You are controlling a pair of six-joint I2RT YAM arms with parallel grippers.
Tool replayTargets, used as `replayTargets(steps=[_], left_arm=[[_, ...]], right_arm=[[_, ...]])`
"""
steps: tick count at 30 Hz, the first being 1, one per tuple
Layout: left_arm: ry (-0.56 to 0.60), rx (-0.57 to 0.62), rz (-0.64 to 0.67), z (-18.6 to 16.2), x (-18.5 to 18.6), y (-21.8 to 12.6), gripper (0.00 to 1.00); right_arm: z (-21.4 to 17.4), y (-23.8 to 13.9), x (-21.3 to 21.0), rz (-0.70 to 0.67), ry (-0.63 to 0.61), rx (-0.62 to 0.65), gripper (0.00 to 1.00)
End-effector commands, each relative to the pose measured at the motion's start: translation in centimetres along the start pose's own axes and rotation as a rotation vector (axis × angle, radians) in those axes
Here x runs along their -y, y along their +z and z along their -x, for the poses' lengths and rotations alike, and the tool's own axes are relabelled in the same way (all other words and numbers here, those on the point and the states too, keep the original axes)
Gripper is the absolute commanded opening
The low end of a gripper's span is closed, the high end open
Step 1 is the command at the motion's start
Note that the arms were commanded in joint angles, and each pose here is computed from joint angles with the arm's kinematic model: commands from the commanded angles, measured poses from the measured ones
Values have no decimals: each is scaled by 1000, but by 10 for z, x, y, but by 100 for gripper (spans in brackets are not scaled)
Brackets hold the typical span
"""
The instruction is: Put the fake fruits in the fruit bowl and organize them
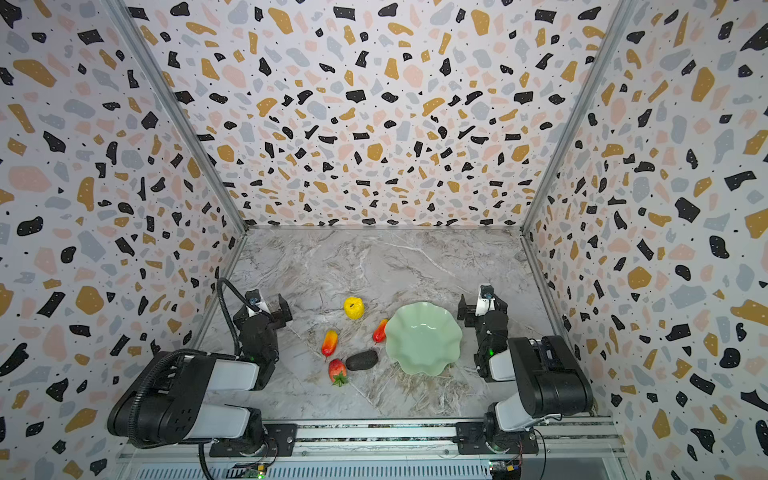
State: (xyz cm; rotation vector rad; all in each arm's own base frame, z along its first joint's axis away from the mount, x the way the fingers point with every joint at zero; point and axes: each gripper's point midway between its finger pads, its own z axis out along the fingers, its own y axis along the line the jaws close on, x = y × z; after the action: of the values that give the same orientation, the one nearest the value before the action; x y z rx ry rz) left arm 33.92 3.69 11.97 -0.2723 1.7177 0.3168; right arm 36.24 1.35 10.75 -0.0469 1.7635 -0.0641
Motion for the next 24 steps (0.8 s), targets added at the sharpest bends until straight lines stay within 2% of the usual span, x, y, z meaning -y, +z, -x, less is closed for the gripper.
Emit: replayTargets(steps=[1, 24], left_arm=[[-18, 58, -1, 16, 0, 1, 100], [-13, 55, -5, 15, 1, 1, 100]], right_arm=[[16, 4, 1, -2, -4, 40, 99], [15, 5, 0, 0, -5, 35, 99]])
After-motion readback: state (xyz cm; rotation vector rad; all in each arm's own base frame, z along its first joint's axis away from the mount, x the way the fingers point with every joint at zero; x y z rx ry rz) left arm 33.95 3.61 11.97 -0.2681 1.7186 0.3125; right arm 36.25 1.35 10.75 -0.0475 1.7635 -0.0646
